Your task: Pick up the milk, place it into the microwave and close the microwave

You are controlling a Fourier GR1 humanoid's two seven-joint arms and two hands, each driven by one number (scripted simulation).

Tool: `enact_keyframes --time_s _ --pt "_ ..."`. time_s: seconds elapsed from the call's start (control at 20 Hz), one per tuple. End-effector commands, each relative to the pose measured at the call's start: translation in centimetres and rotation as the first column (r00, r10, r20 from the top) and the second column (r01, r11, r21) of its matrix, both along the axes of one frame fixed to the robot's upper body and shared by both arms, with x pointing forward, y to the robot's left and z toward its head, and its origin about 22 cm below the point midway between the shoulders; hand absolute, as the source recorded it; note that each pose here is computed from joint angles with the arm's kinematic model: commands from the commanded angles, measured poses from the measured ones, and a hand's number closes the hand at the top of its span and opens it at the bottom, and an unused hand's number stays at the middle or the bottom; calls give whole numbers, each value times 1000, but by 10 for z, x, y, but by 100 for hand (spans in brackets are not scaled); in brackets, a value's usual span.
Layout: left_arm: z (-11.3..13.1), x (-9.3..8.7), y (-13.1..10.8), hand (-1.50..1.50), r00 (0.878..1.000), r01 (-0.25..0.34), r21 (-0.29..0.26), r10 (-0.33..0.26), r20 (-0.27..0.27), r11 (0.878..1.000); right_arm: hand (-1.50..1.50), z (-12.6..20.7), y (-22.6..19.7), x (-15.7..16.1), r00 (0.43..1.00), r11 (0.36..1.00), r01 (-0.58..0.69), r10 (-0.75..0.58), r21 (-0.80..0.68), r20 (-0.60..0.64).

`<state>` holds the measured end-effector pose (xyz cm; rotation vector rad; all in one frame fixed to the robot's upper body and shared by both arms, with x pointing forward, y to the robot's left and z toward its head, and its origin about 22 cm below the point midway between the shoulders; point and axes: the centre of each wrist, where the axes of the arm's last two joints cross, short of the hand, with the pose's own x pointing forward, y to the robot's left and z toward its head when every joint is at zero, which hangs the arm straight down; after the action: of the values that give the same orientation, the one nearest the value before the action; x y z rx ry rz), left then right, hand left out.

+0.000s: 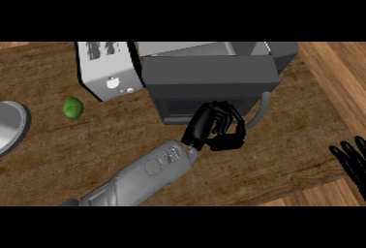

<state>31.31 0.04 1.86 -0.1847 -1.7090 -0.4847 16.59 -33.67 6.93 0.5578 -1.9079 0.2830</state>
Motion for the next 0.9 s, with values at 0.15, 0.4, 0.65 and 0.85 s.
enact_keyframes --time_s 0.15,0.4,0.65,0.85 --pt "24 29 1 150 996 -74 -82 77 41 994 -150 11 0 5 1000 1000 11 -11 8 15" --pt "26 44 8 150 996 -90 -125 92 13 988 -150 16 -5 4 1000 1000 18 -18 18 22" --pt "34 49 7 150 991 -132 -170 124 -56 977 -150 22 -2 8 999 999 -12 11 34 30" --pt "24 50 14 150 982 -186 -177 177 -65 966 -150 26 -4 9 999 999 -11 10 38 41"
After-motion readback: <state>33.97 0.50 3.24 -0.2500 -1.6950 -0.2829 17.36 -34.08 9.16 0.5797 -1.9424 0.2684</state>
